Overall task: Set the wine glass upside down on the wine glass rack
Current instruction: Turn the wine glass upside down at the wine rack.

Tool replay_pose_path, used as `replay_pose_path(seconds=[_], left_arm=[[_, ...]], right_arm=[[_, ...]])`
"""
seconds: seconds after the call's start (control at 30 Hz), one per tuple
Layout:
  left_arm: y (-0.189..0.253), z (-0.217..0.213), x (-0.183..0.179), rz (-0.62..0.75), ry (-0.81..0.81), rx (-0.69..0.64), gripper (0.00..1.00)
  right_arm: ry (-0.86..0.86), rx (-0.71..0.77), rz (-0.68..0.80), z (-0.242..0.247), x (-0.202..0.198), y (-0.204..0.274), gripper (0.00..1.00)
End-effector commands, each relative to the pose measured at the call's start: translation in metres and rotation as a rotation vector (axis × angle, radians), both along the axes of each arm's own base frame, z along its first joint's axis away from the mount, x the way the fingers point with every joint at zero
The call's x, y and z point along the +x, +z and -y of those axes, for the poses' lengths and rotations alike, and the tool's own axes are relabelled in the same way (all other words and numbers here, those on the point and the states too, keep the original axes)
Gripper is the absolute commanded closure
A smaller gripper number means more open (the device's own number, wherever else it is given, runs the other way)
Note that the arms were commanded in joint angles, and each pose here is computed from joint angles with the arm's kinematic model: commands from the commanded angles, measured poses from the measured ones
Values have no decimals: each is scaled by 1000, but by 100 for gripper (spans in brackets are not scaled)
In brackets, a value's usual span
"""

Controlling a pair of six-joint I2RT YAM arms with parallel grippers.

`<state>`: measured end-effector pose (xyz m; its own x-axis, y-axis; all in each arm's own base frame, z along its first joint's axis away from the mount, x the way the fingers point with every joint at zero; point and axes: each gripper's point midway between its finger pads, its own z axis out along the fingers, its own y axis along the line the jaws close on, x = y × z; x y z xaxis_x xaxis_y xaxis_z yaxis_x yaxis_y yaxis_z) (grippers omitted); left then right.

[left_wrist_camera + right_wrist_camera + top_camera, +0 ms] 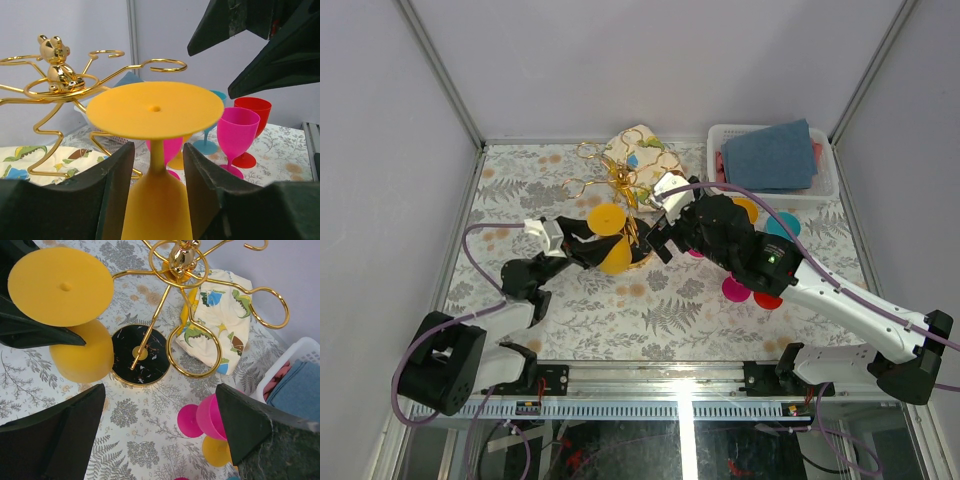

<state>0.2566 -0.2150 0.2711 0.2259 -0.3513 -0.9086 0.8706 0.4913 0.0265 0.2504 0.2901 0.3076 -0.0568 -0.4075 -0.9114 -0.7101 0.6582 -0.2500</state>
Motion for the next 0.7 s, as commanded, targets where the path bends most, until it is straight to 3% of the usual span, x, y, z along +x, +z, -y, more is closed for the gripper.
replay_pose_path(seconds=[0.0,0.07,0.33,0.53,0.67], left_arm=[[10,-5,4,9,46,-35,54],[10,-9,4,-15,63,-54,47],[-3,-46,6,-271,230,-235,39],[-19,-72,-4,-374,358,-256,27],[-16,-96,-6,-460,469,-341,10]], right_arm=[[-50,48,58,9,4,23,1],[-66,42,60,12,5,23,1],[-122,73,43,13,11,37,2],[-150,130,39,1,20,53,5],[-250,152,41,7,33,59,5]])
